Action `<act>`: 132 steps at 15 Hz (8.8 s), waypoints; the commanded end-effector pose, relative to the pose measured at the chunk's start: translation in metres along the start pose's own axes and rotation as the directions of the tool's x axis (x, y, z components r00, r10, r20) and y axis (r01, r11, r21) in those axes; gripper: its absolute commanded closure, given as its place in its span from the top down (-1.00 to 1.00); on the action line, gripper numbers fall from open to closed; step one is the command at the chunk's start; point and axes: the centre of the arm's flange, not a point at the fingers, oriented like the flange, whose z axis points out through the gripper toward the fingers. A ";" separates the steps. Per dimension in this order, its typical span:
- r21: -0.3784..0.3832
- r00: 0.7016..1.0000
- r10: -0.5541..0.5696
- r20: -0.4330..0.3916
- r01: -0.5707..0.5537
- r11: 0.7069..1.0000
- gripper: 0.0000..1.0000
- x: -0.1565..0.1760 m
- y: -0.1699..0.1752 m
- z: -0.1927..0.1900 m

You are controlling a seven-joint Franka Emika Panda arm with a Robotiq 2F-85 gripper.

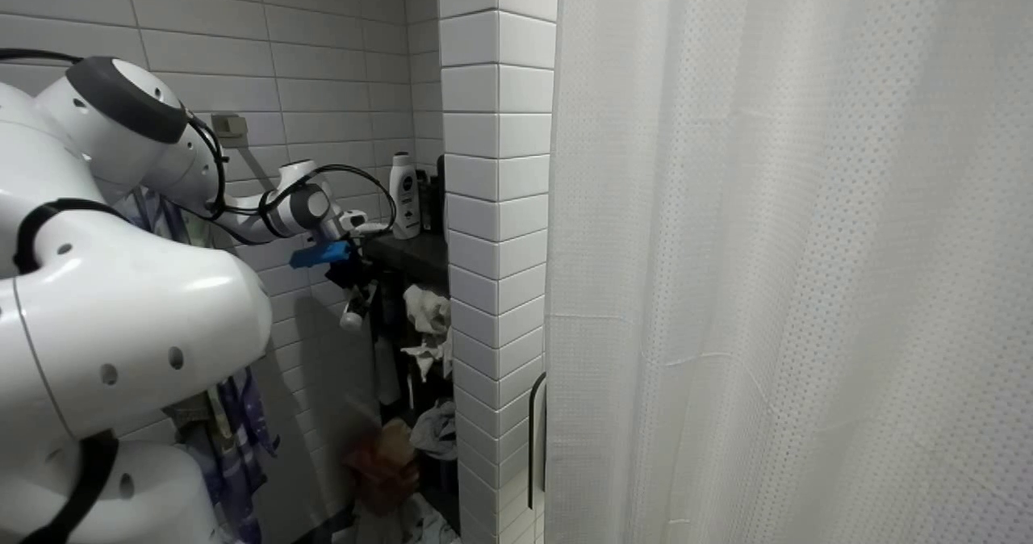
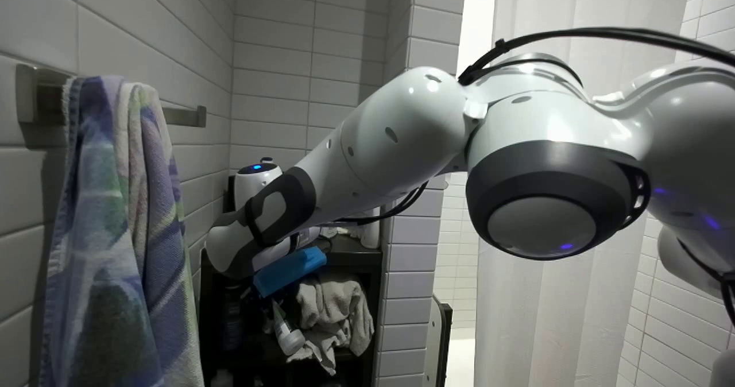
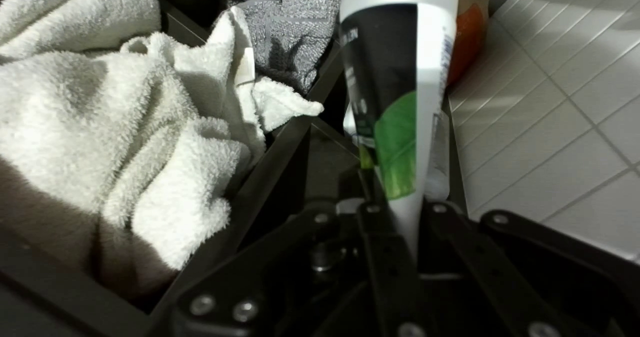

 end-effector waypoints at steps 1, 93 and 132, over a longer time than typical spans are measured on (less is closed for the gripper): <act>0.000 1.000 0.000 0.000 0.000 1.000 -0.78 0.000 0.000 0.000; -0.192 0.733 0.217 -0.644 -0.430 0.882 -0.28 0.042 -0.018 0.140; -0.277 0.797 0.289 -0.530 -0.485 0.830 1.00 0.006 -0.034 0.105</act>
